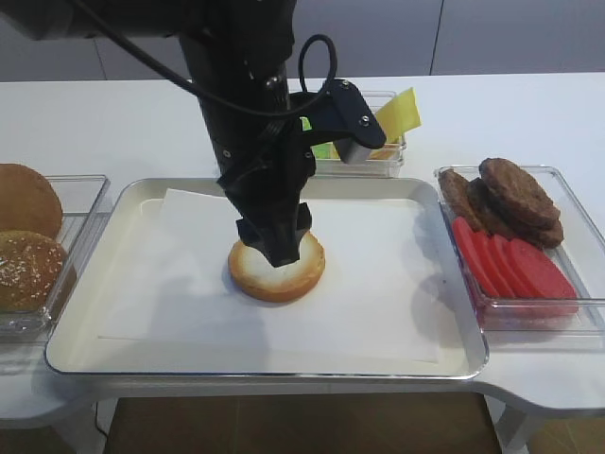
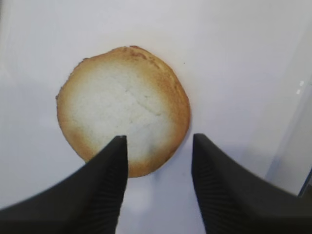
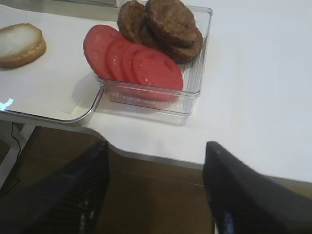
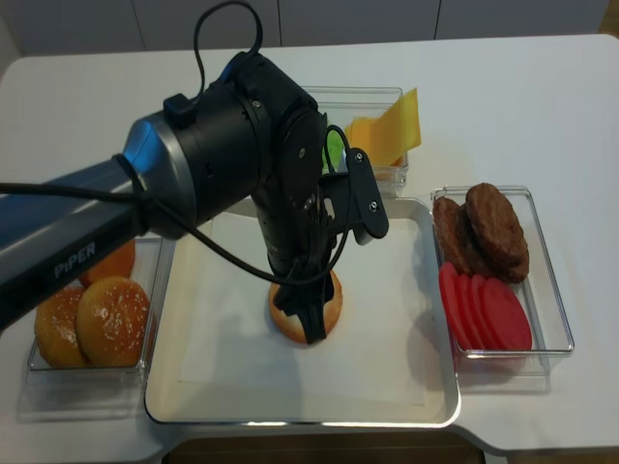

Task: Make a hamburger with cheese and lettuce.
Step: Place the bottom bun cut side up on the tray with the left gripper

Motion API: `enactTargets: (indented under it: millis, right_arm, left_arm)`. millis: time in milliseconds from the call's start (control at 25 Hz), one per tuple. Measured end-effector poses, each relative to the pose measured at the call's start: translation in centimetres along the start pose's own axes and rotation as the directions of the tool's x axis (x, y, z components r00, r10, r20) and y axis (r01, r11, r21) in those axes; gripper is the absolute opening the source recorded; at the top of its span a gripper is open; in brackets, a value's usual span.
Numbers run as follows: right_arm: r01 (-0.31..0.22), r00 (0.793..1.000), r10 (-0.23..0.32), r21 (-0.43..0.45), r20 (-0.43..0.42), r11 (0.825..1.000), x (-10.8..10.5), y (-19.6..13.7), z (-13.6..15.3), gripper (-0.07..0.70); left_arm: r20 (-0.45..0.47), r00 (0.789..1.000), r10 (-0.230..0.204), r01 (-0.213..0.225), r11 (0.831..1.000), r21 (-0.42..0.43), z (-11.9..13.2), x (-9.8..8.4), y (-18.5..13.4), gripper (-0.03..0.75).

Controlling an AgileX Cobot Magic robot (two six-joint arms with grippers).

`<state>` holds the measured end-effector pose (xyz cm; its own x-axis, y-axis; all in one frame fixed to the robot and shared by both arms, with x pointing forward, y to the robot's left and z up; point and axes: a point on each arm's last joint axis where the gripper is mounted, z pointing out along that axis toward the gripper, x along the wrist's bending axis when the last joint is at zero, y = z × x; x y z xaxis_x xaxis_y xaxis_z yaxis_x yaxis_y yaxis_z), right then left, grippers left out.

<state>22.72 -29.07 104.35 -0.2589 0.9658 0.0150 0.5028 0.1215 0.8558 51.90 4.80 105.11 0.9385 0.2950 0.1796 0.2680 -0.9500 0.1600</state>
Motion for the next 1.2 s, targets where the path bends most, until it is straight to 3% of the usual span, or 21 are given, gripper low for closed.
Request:
enactTargets:
  millis: [160, 320, 520, 800, 920, 1000, 1120, 1200]
  right_arm:
    - [-0.002, 1.0, 0.002, 0.0, 0.0, 1.0, 0.0, 0.0, 0.0, 0.475]
    - [-0.002, 1.0, 0.002, 0.0, 0.0, 1.0, 0.0, 0.0, 0.0, 0.475]
    - [-0.002, 1.0, 0.002, 0.0, 0.0, 1.0, 0.0, 0.0, 0.0, 0.475]
    - [-0.002, 1.0, 0.002, 0.0, 0.0, 1.0, 0.0, 0.0, 0.0, 0.475]
    - [-0.002, 1.0, 0.002, 0.0, 0.0, 1.0, 0.0, 0.0, 0.0, 0.475]
    - [-0.002, 1.0, 0.002, 0.0, 0.0, 1.0, 0.0, 0.0, 0.0, 0.475]
    - [-0.002, 1.0, 0.002, 0.0, 0.0, 1.0, 0.0, 0.0, 0.0, 0.475]
    - [-0.002, 1.0, 0.002, 0.0, 0.0, 1.0, 0.0, 0.0, 0.0, 0.475]
  left_arm:
    - [0.0, 1.0, -0.02, 0.02, 1.0, 0.0, 0.0, 0.0, 0.0, 0.324]
    - [-0.039, 0.992, -0.117, 0.118, 0.993, 0.021, 0.0, 0.3, -0.2, 0.324]
    - [-0.109, 0.959, -0.261, 0.27, 0.959, 0.082, -0.1, 0.8, -1.0, 0.324]
    - [-0.076, 0.908, -0.411, 0.416, 0.907, 0.062, -0.3, 1.1, -1.2, 0.324]
    - [0.006, 0.871, -0.491, 0.491, 0.871, 0.023, -1.3, 1.6, -1.4, 0.324]
    - [0.054, 0.835, -0.548, 0.548, 0.836, 0.005, -1.9, 2.2, -1.9, 0.324]
    - [0.068, 0.77, -0.634, 0.637, 0.771, -0.023, -3.2, 3.5, -3.3, 0.324]
    - [0.061, 0.745, -0.664, 0.667, 0.743, -0.057, -4.6, 4.2, -4.3, 0.324]
